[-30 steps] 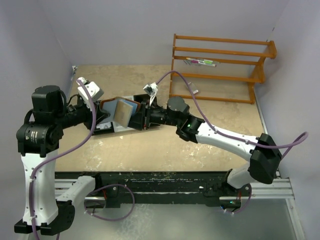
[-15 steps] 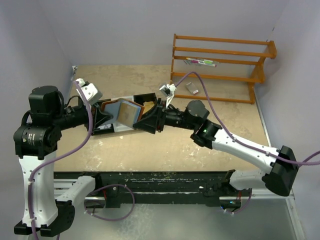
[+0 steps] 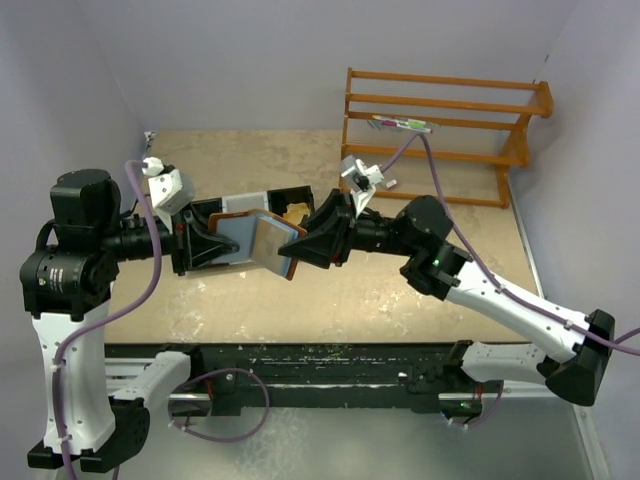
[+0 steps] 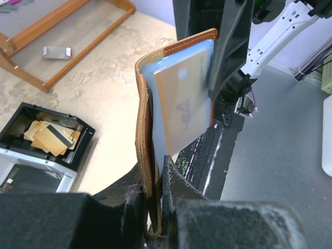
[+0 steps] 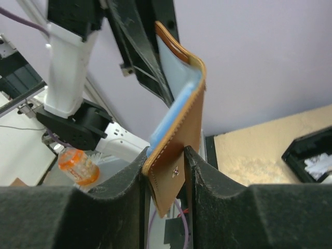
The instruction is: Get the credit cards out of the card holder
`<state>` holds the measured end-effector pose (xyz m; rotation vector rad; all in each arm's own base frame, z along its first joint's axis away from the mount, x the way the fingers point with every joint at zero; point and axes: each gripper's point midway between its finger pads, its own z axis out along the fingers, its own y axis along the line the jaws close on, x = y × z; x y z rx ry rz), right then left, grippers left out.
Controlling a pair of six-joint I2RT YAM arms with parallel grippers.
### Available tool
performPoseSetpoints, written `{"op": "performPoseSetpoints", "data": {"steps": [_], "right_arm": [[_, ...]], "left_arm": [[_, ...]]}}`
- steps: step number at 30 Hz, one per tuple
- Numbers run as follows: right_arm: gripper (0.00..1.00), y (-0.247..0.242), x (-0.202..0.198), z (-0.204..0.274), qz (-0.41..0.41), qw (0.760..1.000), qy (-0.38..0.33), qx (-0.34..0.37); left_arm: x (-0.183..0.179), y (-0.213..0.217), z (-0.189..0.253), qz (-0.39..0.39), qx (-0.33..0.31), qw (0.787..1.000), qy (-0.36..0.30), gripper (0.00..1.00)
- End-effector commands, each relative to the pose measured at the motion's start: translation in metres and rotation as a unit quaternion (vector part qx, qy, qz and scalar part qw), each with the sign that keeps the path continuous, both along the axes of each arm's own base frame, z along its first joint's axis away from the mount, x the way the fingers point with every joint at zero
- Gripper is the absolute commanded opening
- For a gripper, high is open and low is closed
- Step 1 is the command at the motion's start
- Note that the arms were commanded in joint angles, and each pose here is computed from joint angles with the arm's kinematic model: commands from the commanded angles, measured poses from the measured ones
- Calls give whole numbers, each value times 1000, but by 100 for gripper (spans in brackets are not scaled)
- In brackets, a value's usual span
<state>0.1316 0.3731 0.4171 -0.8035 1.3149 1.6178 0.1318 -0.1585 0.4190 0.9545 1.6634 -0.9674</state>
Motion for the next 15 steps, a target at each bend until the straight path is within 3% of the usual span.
{"op": "performPoseSetpoints", "data": {"steps": [1,15], "right_arm": [[34,-19,-17,48,8,996,-72,46],[32,-20,-32,50,50,994,-86,40]], "left_arm": [[-8,-6,17,-30,-24,999,-20,0],[-11,-7,21,-28,-27,999,-25,0]]}}
